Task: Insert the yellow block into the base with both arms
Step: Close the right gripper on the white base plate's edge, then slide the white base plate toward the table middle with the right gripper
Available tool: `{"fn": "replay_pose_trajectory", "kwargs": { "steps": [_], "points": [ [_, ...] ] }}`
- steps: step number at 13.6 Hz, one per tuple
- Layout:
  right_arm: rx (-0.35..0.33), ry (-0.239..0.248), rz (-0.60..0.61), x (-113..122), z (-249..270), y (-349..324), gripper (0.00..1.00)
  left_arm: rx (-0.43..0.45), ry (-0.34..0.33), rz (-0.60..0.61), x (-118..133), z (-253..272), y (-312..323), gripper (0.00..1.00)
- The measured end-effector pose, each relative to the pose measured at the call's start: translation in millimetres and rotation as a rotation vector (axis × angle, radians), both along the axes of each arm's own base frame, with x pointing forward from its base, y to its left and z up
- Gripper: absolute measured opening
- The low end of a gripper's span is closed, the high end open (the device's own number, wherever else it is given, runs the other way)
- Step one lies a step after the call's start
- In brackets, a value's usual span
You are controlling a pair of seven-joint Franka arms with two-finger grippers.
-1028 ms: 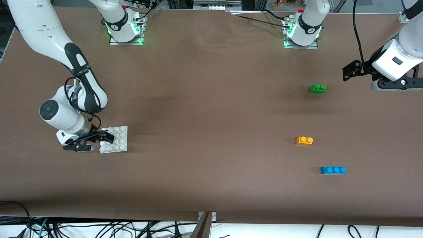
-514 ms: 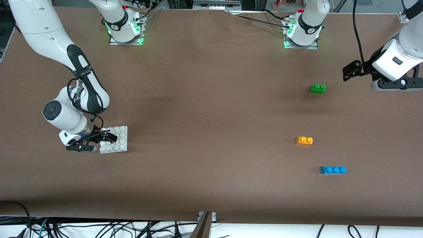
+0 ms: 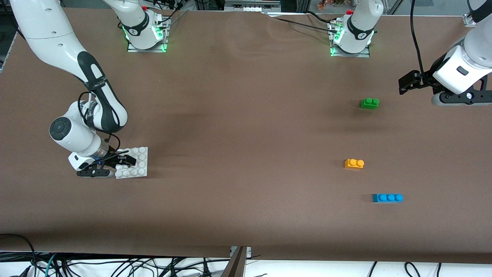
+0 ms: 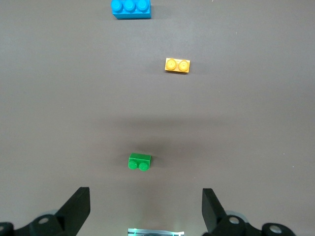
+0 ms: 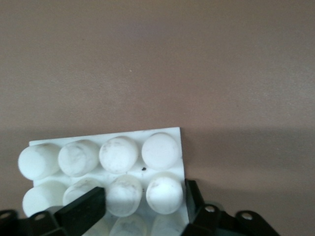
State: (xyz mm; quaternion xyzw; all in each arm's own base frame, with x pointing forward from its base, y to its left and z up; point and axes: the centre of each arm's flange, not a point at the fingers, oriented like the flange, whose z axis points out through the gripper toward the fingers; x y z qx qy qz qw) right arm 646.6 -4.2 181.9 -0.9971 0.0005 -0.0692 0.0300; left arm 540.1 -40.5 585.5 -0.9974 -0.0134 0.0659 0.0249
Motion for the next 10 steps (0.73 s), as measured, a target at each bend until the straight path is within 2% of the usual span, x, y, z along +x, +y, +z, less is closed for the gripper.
{"fn": "replay_pose_trajectory", "kwargs": {
  "steps": [2, 6, 10],
  "points": [
    [0.003, -0.002, 0.004, 1, 1, 3, 0.67, 0.0, 0.0, 0.0, 0, 0, 0, 1.0],
    [0.016, -0.002, 0.013, 1, 1, 16, 0.67, 0.0, 0.0, 0.0, 0, 0, 0, 1.0],
    [0.038, 0.005, 0.005, -2, 1, 68, 0.67, 0.0, 0.0, 0.0, 0, 0, 0, 1.0]
  ]
}}
